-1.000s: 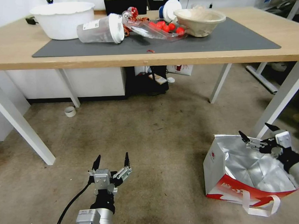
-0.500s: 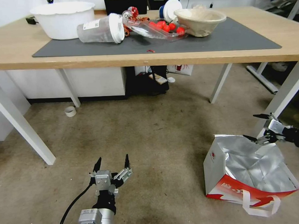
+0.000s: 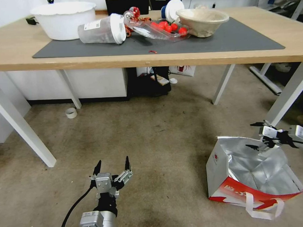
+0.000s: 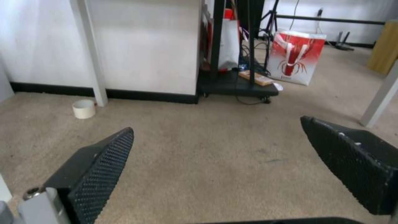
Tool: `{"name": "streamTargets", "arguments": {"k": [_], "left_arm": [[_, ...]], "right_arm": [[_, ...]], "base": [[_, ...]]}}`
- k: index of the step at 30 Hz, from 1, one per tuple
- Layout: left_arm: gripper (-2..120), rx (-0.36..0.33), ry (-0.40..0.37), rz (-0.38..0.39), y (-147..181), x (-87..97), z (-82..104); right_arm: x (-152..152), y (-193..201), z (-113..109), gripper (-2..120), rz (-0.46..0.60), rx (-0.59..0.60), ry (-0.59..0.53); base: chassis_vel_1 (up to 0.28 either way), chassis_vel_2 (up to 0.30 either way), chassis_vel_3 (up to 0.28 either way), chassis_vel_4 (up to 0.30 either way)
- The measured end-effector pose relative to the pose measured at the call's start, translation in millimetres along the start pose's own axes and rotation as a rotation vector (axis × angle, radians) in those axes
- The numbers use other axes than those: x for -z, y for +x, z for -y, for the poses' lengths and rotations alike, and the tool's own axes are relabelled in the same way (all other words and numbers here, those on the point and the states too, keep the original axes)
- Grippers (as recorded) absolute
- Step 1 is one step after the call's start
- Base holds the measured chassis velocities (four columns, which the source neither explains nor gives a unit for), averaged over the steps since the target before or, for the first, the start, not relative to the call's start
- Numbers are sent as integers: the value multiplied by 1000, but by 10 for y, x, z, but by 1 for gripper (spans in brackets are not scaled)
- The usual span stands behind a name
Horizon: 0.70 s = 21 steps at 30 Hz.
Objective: Pick up the food delivery bag from the floor and place it on the table.
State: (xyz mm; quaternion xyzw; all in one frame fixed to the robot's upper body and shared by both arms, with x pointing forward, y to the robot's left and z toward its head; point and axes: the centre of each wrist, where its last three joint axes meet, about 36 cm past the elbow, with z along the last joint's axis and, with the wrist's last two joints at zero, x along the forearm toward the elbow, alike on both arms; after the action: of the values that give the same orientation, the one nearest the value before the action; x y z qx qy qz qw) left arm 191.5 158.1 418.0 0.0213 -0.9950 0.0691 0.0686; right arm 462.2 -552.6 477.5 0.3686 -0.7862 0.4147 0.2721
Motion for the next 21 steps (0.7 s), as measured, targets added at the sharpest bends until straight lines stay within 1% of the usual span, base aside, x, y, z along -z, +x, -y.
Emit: {"name": "streamTargets", "arguments": {"k": [1, 4, 8, 11, 21], "left_arm": [[100, 0, 0, 0, 0, 0, 0], [100, 0, -1, 1, -18, -31, -11], [100, -2, -1, 1, -24, -41, -15], [100, 1, 0, 2, -29, -39, -21], [100, 7, 3, 5, -25, -37, -25]], "right_arm": [[0, 0, 0, 100, 0, 0, 0], [-71, -221, -82, 100, -14, 39, 4], [-103, -355, -118, 100, -18, 60, -2], [-60, -468, -59, 100, -10, 61, 1], [-46, -556, 33, 100, -16, 74, -3]], "base": [[0, 0, 0, 0], [0, 0, 0, 0], [0, 0, 0, 0], [0, 0, 0, 0], [0, 0, 0, 0]]}}
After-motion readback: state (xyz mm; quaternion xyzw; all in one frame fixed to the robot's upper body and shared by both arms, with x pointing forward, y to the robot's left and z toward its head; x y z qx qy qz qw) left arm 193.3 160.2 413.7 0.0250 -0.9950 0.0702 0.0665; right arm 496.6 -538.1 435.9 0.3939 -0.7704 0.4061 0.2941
